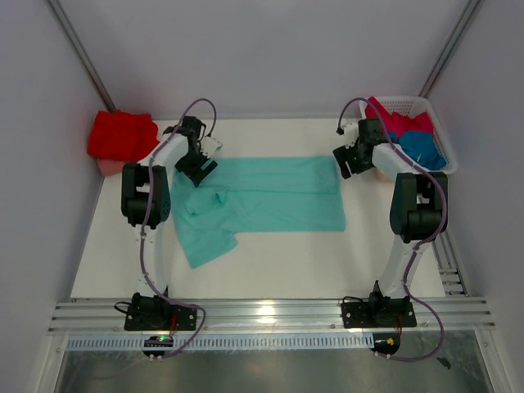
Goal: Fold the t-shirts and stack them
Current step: Fold the tshirt
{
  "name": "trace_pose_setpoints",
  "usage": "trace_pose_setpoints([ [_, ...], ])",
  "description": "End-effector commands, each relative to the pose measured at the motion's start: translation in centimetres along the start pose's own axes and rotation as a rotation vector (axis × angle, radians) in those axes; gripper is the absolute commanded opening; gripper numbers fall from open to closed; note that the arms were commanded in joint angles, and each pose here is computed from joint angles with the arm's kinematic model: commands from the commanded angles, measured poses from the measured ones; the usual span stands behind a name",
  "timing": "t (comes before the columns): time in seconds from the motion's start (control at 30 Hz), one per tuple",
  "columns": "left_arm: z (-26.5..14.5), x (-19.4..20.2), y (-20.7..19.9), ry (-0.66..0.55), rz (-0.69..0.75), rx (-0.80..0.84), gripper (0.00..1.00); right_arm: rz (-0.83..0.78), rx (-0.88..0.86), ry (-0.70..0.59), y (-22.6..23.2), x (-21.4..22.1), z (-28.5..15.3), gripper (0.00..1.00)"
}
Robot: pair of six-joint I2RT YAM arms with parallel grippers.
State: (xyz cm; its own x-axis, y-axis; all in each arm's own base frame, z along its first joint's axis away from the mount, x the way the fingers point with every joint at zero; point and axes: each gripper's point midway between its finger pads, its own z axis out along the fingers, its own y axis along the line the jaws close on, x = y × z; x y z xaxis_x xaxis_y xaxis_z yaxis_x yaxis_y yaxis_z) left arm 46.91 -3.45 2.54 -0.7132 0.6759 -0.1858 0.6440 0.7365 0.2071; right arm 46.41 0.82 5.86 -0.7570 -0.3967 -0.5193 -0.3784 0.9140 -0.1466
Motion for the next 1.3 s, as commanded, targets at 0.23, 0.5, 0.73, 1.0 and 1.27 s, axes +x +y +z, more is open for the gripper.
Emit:
trace_pose_setpoints([
  [0.23, -2.3, -2.5, -0.3, -0.141, -0.049, 0.024, 0.87, -0.031, -0.057, -0.192, 0.7, -3.7, -2.9, 0.76],
  [0.5, -7.2, -5.5, -3.6, -0.245, 0.007, 0.088, 0.88, -0.094, -0.128, -0.214, 2.1, -3.6, -3.7, 0.76],
  [0.73, -12.2, -7.4, -5.9, -0.344, 0.042, 0.103, 0.89, -0.165, -0.290, -0.259, 5.0, -3.7, -5.1, 0.77],
  [1.0, -16.1, -2.6, -9.9, -0.339, 0.109, 0.206, 0.90, -0.406, -0.449, -0.248, 9.1, 1.3, -9.2, 0.77],
  [1.27, -16.7, 6.3, -13.5, -0.283, 0.162, 0.190, 0.90, -0.512, -0.218, -0.274, 8.0, 6.2, -11.1, 0.77],
])
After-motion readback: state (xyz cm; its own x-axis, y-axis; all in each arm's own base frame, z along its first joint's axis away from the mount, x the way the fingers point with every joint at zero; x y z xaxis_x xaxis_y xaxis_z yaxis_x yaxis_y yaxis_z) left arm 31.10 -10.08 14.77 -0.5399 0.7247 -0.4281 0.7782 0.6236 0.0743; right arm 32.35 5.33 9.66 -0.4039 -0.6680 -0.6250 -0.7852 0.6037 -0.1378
